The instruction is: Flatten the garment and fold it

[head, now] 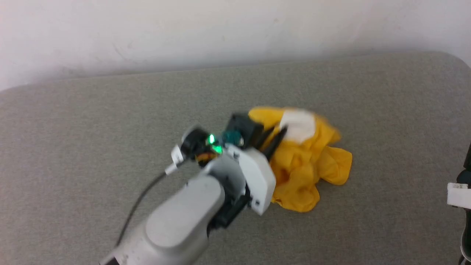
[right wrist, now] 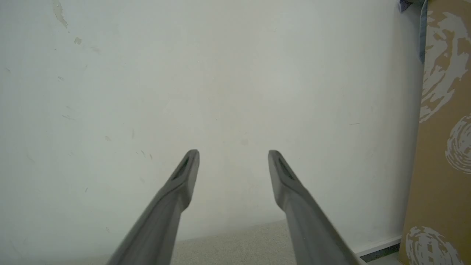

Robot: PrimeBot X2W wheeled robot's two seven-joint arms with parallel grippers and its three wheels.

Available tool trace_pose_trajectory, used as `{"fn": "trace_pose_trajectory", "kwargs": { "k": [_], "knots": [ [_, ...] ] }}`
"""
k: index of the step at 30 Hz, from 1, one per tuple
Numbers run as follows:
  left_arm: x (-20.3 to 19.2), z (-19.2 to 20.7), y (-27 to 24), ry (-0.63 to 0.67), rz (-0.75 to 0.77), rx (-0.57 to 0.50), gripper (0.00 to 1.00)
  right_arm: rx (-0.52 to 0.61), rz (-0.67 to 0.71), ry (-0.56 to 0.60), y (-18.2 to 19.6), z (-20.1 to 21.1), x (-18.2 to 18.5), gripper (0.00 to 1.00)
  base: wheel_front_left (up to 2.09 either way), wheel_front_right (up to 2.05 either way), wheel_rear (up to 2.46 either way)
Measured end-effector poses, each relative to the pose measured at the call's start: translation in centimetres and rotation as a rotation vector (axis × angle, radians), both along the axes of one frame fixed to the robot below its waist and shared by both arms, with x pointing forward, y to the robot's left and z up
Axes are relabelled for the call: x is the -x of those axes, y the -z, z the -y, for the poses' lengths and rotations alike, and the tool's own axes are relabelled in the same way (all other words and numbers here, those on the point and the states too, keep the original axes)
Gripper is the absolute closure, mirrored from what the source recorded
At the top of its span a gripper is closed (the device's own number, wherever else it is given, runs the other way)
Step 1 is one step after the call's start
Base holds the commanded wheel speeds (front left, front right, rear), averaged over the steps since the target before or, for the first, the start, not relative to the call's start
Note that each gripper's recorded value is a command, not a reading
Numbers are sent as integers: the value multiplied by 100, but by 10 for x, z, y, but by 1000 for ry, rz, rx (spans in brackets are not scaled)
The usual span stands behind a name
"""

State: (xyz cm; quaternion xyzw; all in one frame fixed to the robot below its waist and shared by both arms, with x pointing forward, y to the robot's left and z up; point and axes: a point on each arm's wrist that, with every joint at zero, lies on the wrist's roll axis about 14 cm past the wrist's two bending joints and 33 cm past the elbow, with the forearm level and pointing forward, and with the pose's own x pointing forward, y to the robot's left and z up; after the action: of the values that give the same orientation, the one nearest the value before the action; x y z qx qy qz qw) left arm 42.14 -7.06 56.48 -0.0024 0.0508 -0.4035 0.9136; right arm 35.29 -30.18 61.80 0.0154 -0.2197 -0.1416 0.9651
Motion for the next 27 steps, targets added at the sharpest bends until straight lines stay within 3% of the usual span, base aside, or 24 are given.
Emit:
{"fn": "trace_pose_trajectory", "kwargs": {
  "k": [6,7,8,12,17,22,27],
  "knots": [
    [15,1,102,-29,-232,-94,100,-4,-41,12,13,4,-3,0,0,0,0],
    [16,2,108,-29,-243,-98,93,-5,-48,12,15,4,-4,0,0,0,0],
    [16,3,111,-30,-248,-94,0,-5,-52,12,16,4,-5,0,0,0,0],
    [3,3,92,-63,-199,-14,0,-11,-61,-4,20,-1,-9,0,0,0,0],
    [-20,-18,28,-154,-38,146,0,-18,-40,-39,14,-11,-9,0,0,0,0],
    [-31,-97,-19,-379,144,236,0,-26,-43,-68,16,-20,-4,0,0,0,0],
    [-3,-191,-17,-637,210,231,0,-37,-67,-93,24,-28,-1,0,0,0,0]
  ]
}}
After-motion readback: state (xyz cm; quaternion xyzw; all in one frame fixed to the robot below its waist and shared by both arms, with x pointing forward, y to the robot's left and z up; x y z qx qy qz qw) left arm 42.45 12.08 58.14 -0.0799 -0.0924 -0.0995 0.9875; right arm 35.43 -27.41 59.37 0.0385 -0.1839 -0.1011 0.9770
